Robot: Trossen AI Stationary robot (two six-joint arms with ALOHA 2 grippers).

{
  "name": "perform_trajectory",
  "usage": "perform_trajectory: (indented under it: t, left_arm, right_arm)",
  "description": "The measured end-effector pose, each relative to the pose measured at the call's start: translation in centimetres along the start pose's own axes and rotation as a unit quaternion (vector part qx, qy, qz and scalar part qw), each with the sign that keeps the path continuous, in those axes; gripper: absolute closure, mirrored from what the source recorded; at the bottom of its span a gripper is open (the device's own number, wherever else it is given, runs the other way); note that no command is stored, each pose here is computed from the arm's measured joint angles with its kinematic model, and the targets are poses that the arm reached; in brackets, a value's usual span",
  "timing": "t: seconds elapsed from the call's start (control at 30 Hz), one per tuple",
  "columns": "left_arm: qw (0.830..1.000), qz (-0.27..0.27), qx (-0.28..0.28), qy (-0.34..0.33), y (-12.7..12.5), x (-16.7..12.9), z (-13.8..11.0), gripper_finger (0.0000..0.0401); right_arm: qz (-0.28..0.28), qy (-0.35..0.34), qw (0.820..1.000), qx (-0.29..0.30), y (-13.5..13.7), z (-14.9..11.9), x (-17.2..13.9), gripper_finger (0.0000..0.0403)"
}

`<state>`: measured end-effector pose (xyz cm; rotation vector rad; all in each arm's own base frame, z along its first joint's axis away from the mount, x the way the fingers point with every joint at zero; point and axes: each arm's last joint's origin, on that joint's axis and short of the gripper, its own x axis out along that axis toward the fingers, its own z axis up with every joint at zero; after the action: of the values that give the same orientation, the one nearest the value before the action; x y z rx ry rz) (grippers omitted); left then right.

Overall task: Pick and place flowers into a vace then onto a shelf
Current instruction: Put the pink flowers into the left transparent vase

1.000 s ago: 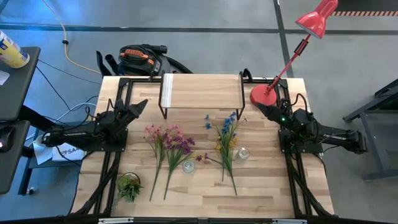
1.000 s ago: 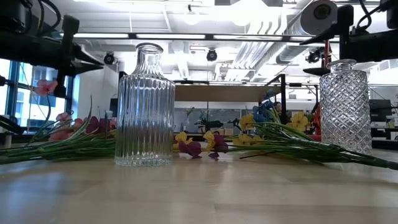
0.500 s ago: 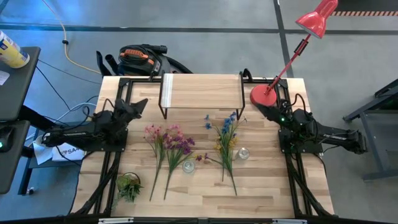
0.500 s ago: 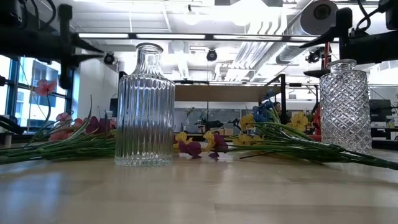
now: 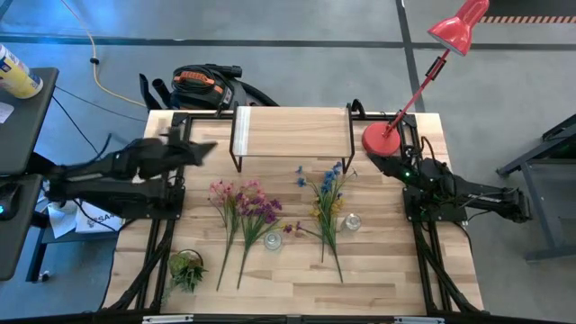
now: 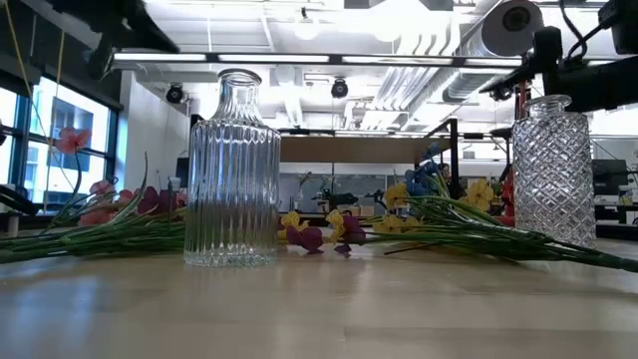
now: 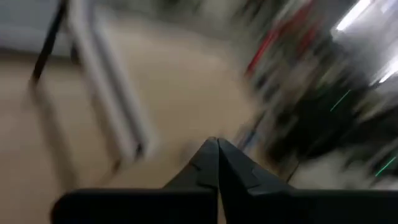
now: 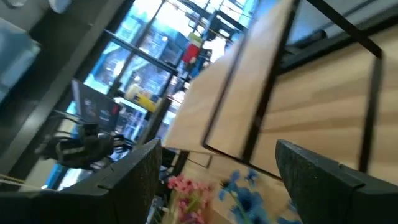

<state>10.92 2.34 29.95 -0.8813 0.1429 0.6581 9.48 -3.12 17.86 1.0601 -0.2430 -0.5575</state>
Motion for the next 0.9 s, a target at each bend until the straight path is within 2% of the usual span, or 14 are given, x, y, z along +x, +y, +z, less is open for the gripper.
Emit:
perform_trajectory:
  t: [0.1,0.2,0.33,0.43,0.53,0.67,0.8,0.9]
  left_arm:
    - [0.986,0.075,0.028,0.147,-1.4,1.7,-0.5,0.0300]
    - [0.947,0.135,0.042,0.287,-2.5,3.6,-1.8,0.0244]
    - [0.895,0.219,0.076,0.381,-3.9,5.3,-4.2,0.0179]
    - [0.874,0.245,0.090,0.411,-5.1,5.6,-6.9,0.0146]
    - [0.870,0.253,0.065,0.418,-6.3,5.0,-9.5,0.0133]
    - [0.870,0.269,-0.005,0.413,-7.5,3.0,-12.5,0.0137]
    - [0.876,0.283,-0.054,0.387,-8.1,1.0,-15.0,0.0149]
    - [0.881,0.279,-0.067,0.377,-8.5,1.0,-16.8,0.0152]
  right_arm:
    - [-0.019,0.009,1.000,0.004,-0.4,-0.2,0.0,0.0098]
    - [-0.027,0.013,1.000,0.003,-0.5,-0.3,0.0,0.0098]
    - [-0.032,0.015,0.999,0.001,-0.6,-0.3,0.0,0.0098]
    - [-0.038,0.019,0.999,-0.002,-0.8,-0.4,0.0,0.0098]
    - [-0.042,0.026,0.999,-0.004,-0.9,-0.5,0.0,0.0098]
    - [-0.056,0.035,0.998,-0.010,-1.2,-0.6,-0.1,0.0098]
    - [-0.060,0.037,0.997,-0.023,-1.2,-0.6,-0.1,0.0098]
    - [-0.061,0.036,0.997,-0.027,-1.2,-0.6,-0.1,0.0098]
